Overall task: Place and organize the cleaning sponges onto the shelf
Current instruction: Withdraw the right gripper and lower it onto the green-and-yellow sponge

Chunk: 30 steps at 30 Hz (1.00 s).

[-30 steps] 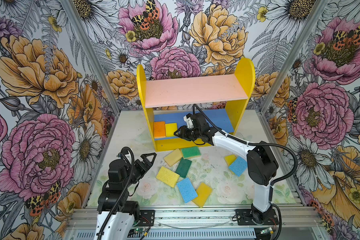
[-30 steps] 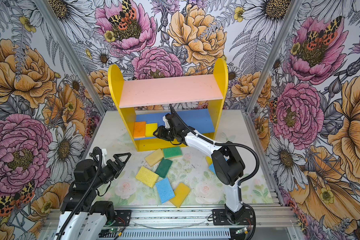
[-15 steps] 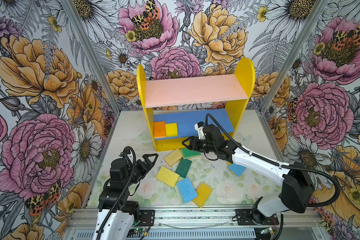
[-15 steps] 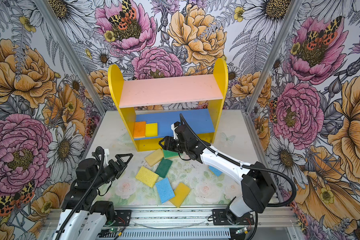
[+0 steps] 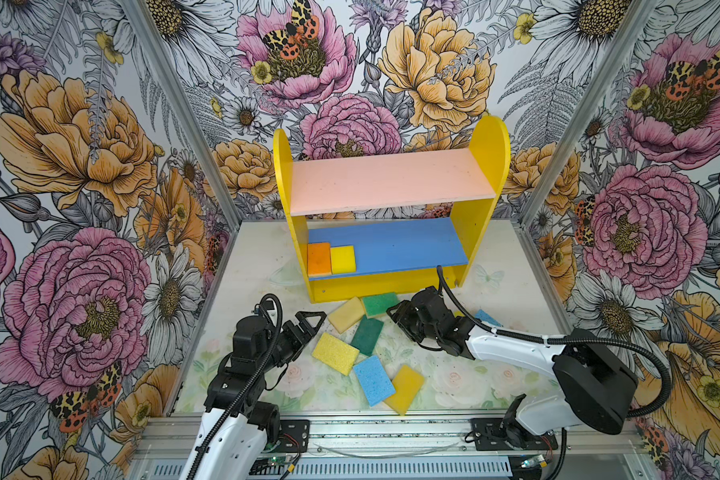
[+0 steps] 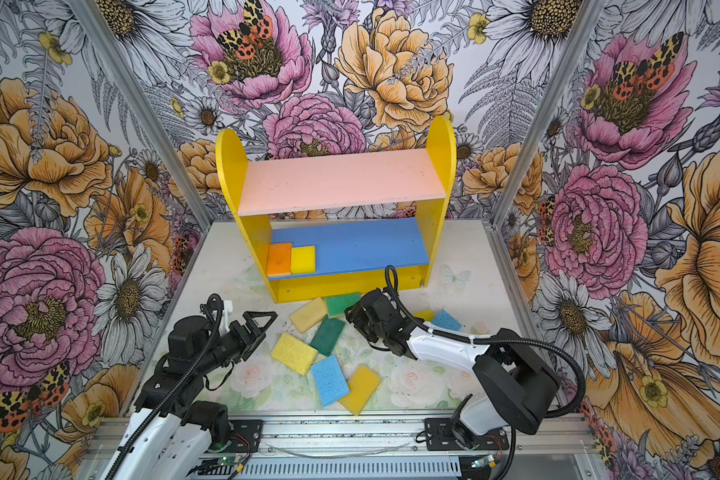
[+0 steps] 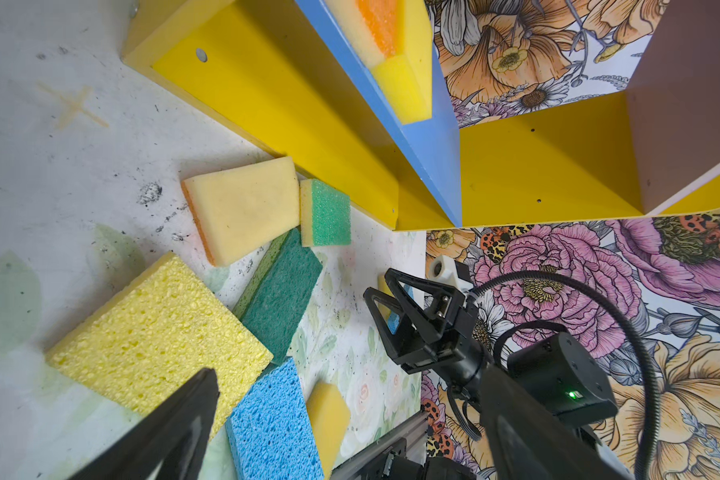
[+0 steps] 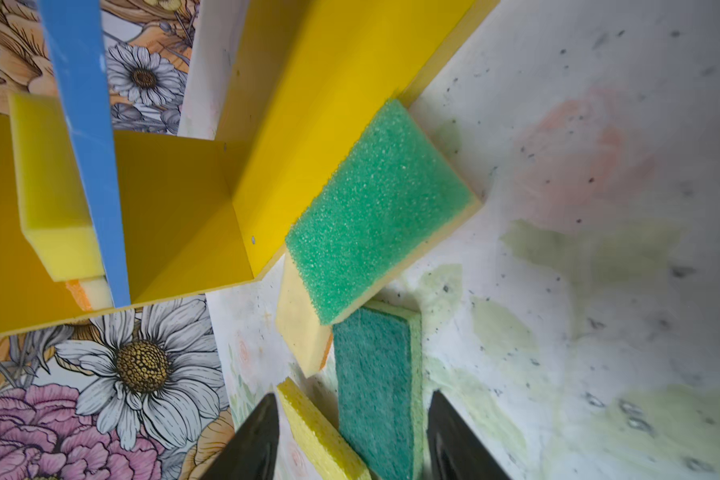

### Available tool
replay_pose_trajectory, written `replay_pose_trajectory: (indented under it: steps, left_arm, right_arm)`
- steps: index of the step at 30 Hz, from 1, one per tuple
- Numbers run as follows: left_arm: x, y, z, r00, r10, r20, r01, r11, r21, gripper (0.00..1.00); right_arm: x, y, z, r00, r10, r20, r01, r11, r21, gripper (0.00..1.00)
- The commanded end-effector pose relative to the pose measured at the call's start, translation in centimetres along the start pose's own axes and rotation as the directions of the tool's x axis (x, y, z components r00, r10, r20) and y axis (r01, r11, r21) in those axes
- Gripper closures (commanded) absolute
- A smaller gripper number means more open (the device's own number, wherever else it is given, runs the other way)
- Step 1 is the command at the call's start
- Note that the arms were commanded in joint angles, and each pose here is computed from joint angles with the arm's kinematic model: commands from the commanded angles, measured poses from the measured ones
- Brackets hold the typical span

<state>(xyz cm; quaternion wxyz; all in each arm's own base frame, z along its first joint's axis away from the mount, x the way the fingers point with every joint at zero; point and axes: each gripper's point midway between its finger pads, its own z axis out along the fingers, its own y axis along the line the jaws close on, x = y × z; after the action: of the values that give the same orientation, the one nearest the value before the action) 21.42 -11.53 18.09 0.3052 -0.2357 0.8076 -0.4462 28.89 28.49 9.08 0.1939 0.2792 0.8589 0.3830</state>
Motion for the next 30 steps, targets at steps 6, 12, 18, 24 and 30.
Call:
replay_pose_trajectory:
  steps: [6, 12, 18, 24, 30]
  left_arm:
    - [-0.5, -0.8, -0.3, 1.0, -0.002, 0.028, 0.001, 0.999, 0.037, 0.01]
    - [-0.6, -0.5, -0.4, 0.999, -0.014, 0.037, 0.013, 0.999, 0.038, 0.01]
    - [-0.6, -0.3, -0.4, 0.999, -0.018, 0.035, 0.017, 0.999, 0.033, 0.01]
    - [-0.7, -0.2, -0.4, 0.999, -0.02, 0.037, 0.019, 0.999, 0.031, 0.01]
    - [-0.8, 0.0, -0.4, 0.999, -0.027, 0.037, 0.026, 0.999, 0.027, 0.01]
  right_arm:
    - [-1.0, 1.4, 2.8, 0.984, 0.17, 0.048, -0.164, 0.981, -0.105, 0.43]
    - [-1.1, 0.3, 4.3, 0.981, 0.188, 0.044, -0.183, 0.979, -0.091, 0.44]
    - [-1.4, -0.5, 6.0, 0.978, 0.207, 0.039, -0.203, 0.975, -0.085, 0.45]
    - [-2.2, -1.6, 6.9, 0.974, 0.22, 0.057, -0.216, 0.974, -0.073, 0.46]
    - [-2.6, -1.8, 8.1, 0.972, 0.23, 0.051, -0.226, 0.971, -0.075, 0.48]
